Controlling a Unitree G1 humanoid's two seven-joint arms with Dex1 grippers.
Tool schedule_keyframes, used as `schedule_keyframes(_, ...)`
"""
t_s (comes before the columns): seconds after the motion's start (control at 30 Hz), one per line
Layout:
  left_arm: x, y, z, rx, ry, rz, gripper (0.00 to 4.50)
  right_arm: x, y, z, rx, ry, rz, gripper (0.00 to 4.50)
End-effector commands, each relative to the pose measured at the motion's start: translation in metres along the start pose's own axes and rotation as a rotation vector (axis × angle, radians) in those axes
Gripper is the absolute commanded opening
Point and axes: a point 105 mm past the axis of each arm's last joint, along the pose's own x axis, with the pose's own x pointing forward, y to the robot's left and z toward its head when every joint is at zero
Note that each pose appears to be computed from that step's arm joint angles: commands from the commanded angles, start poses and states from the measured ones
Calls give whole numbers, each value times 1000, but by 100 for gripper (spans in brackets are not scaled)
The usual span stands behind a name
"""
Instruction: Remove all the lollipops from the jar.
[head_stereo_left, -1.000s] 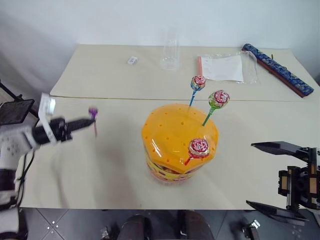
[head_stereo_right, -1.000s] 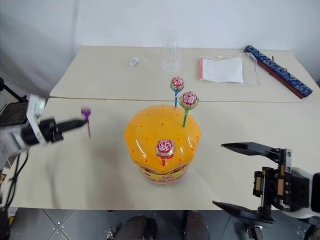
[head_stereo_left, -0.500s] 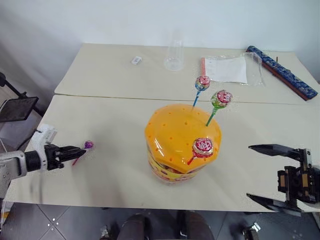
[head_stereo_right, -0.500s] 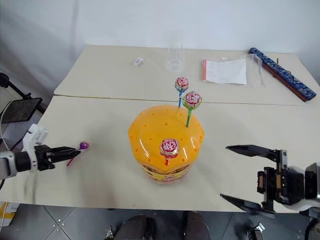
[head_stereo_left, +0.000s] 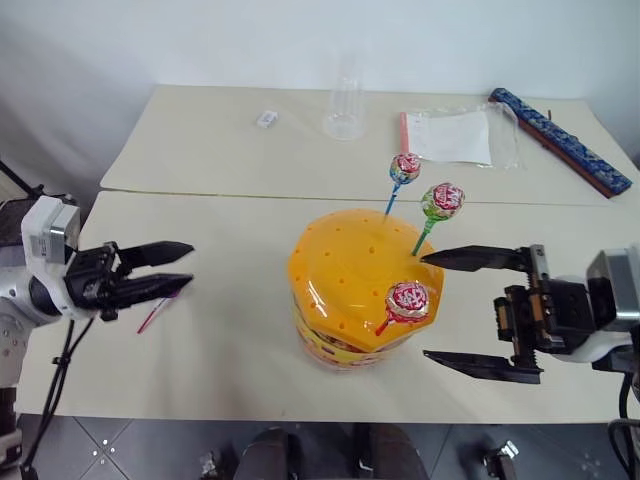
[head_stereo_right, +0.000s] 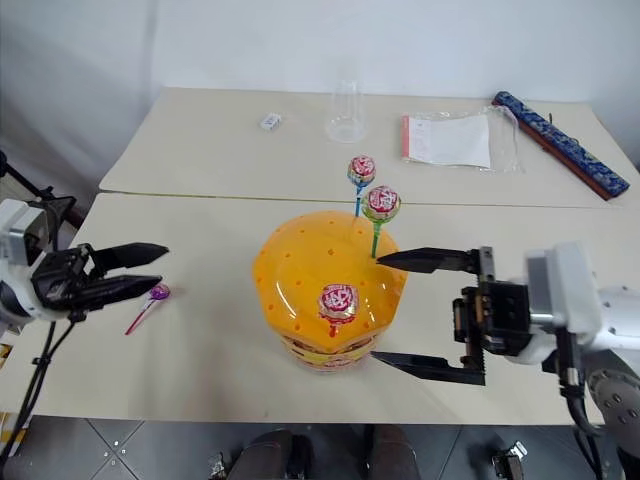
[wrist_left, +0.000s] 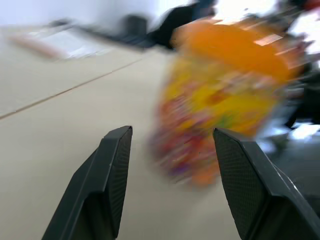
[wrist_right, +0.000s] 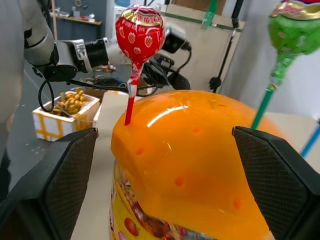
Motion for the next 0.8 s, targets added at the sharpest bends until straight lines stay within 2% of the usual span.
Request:
schedule_keyframes(0.03, 11, -17, 13, 22, -140, -56, 270, 10, 7, 5, -12, 3, 93, 450)
schedule_keyframes(0.17, 14, -19, 18, 15, -211, -71, 270, 14, 8, 5, -2, 7, 157, 450)
schedule_keyframes(0.3, 21, -33, 27, -38, -313, -179, 270, 19, 5, 7, -1, 21, 179, 450)
schedule_keyframes(0.53, 25, -35, 14, -49, -259, -187, 270, 20, -1, 14, 16, -24, 132, 450)
schedule_keyframes(0.63, 25, -37, 16, -24, -273, -194, 270, -6, -9, 23, 40, -43, 21, 450)
schedule_keyframes(0.8, 25, -36, 21, 9, -311, -201, 270, -49, -13, 18, 28, 73, -99, 450)
